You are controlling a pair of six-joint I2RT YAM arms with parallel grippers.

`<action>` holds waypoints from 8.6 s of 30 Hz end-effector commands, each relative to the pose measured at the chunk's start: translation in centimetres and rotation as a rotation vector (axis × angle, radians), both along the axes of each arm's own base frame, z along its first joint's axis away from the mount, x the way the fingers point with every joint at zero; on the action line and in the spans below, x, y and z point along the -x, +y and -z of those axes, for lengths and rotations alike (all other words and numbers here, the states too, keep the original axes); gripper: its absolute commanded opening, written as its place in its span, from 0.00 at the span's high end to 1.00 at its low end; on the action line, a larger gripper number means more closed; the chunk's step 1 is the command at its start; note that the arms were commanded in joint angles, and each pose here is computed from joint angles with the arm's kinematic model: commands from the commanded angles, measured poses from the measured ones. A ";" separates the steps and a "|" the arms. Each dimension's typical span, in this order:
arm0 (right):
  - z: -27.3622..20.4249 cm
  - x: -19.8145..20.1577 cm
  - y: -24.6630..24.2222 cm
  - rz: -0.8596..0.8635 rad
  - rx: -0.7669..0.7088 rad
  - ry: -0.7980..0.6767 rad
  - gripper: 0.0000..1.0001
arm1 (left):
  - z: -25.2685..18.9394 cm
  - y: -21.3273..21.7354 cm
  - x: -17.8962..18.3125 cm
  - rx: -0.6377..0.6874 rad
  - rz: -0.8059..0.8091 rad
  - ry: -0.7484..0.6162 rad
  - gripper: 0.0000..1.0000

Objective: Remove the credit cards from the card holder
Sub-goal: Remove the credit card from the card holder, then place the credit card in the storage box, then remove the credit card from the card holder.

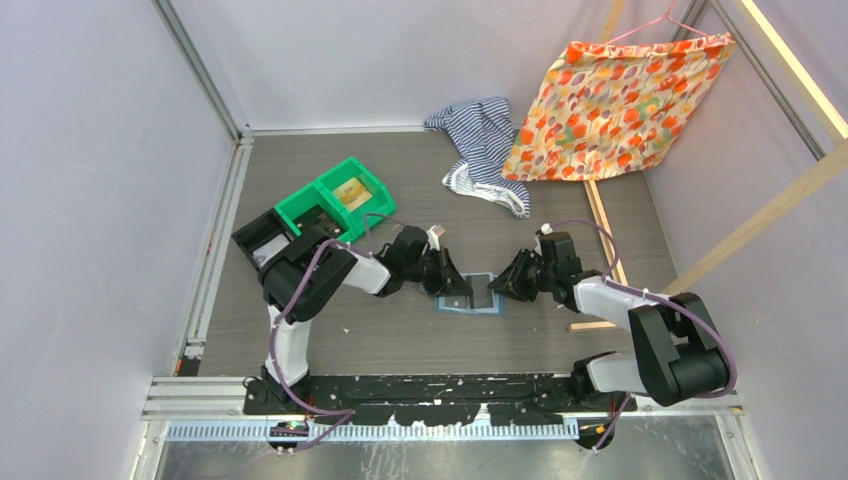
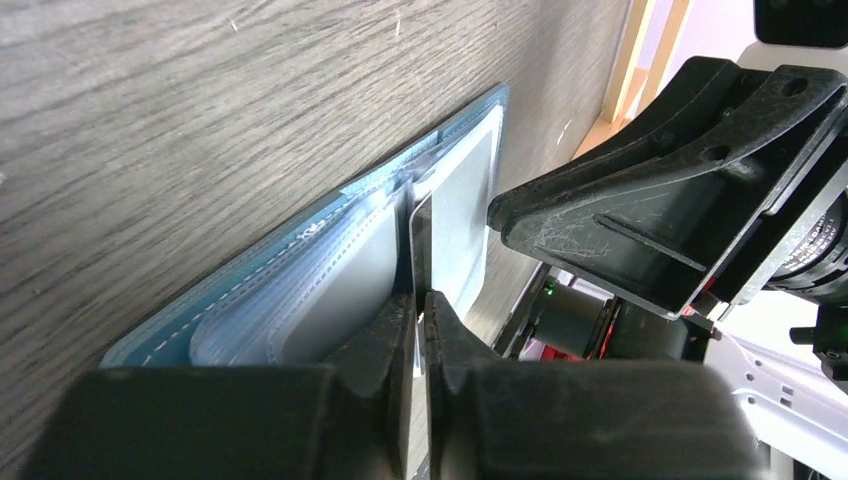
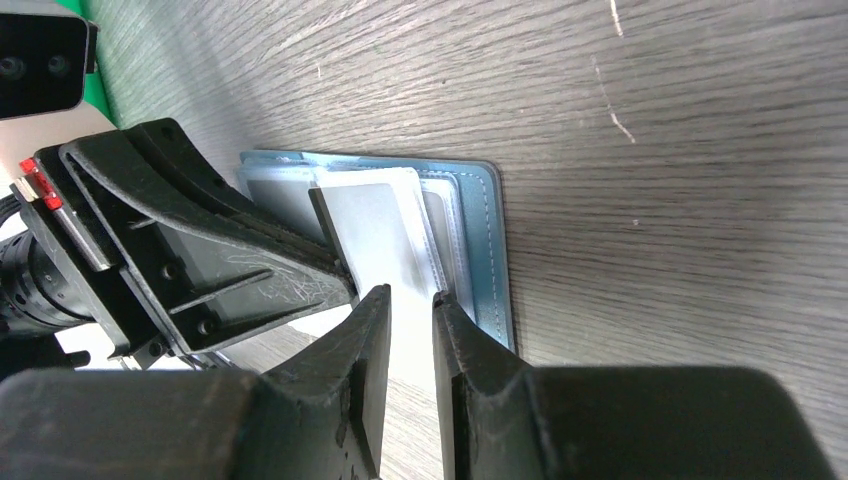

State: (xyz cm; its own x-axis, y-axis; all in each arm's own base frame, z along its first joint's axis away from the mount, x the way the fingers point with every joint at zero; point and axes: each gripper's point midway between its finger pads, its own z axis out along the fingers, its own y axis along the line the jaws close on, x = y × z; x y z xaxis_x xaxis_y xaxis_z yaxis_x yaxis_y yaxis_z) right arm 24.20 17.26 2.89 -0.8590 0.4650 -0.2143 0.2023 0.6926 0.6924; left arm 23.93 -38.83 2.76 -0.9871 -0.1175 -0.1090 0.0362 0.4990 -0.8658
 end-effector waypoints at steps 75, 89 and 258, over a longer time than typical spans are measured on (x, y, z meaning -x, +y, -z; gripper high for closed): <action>-8.5 -1.0 0.8 -0.021 -0.065 -0.178 0.36 | -20.8 30.5 -6.0 -1.514 0.050 -0.698 1.00; -7.8 -0.6 0.6 -0.019 -0.061 -0.160 0.36 | -20.0 31.8 -14.0 -1.845 0.078 -0.977 1.00; -0.9 0.5 -1.8 -0.032 0.316 -0.021 0.54 | -8.5 -3.7 0.5 -0.041 0.133 -0.180 0.67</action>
State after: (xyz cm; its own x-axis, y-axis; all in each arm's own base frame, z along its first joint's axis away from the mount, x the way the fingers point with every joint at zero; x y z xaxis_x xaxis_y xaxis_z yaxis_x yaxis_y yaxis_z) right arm 23.56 16.56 3.30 -0.8801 0.3453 -0.3260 0.1669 0.8677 0.4683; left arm 22.96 -40.84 9.14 -0.9672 0.0162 -0.2533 0.2156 0.5792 -0.7861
